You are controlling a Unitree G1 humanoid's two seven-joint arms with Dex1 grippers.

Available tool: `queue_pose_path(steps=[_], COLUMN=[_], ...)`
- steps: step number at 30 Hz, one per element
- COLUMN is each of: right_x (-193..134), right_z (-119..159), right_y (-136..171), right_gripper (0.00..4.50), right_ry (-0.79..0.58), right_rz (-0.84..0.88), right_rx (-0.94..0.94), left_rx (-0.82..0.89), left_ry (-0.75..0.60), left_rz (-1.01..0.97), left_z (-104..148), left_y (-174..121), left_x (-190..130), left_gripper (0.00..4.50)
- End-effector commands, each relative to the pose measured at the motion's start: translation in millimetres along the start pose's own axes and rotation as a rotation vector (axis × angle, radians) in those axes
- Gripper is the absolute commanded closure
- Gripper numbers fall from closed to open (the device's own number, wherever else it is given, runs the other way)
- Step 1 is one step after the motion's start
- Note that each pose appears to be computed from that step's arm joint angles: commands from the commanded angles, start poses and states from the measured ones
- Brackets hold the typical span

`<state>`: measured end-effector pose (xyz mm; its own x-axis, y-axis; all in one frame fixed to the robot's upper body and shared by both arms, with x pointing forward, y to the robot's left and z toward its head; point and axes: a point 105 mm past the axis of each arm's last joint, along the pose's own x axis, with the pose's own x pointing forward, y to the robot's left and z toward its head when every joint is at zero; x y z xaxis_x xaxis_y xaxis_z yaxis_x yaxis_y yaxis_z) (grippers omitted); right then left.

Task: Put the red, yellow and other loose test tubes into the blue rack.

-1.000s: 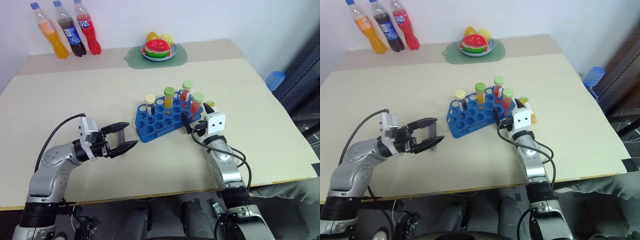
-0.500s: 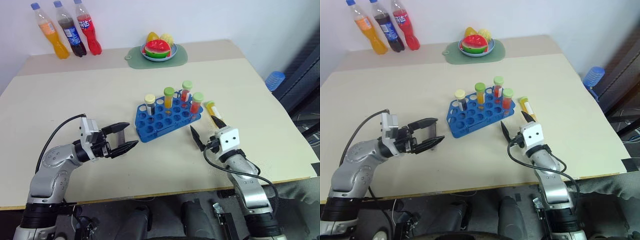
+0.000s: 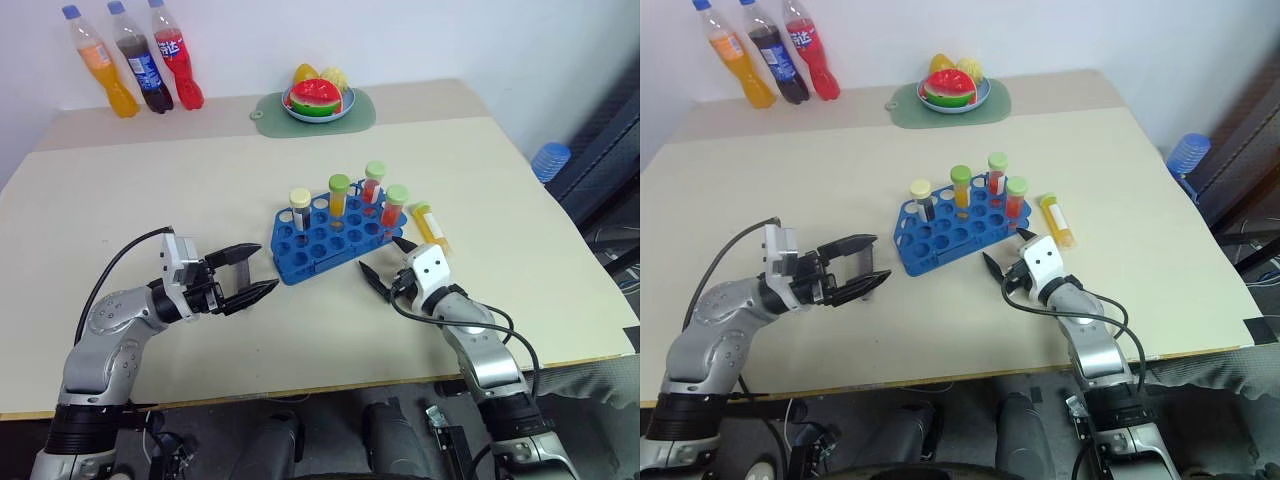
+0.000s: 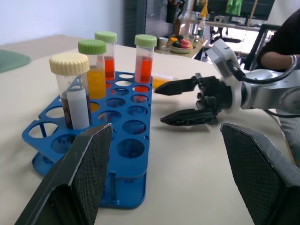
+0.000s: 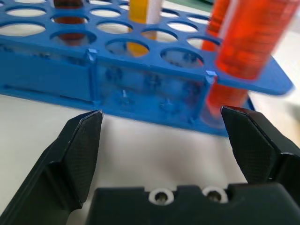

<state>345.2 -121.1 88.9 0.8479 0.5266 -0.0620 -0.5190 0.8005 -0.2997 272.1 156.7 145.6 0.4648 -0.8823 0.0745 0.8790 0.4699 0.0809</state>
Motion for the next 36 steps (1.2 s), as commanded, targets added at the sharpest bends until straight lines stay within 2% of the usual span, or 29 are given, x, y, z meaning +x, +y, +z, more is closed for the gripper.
queue_pose_path(steps=[1,14,27,30,33,36], right_x=[12.6,35.7,-23.7,-38.2,-55.2,-66.0], right_z=[21.2,49.1,30.3,35.5,46.6,58.8], right_y=[3.3,25.6,3.1,-5.3,-18.3,-27.6], right_gripper=[0.06,0.06,0.06,0.06,0.06,0.06], right_ry=[-0.083,-0.166,-0.026,-0.009,0.081,0.160], right_rz=[0.033,0.133,0.029,-0.020,-0.054,-0.012], right_rx=[-0.017,-0.033,0.051,0.033,0.024,0.061], left_rx=[0.045,0.043,0.033,0.033,0.032,0.032], left_ry=[-0.016,-0.015,-0.023,-0.028,-0.032,-0.036], left_rz=[0.003,0.019,-0.043,-0.059,-0.076,-0.096], left_z=[10.0,9.4,4.3,3.7,2.6,1.2], left_y=[-2.7,-5.5,-4.9,-3.6,-2.1,-1.6], left_x=[-2.3,-3.8,10.4,14.4,17.7,21.0], left_gripper=[0.67,0.67,0.67,0.67,0.67,0.67])
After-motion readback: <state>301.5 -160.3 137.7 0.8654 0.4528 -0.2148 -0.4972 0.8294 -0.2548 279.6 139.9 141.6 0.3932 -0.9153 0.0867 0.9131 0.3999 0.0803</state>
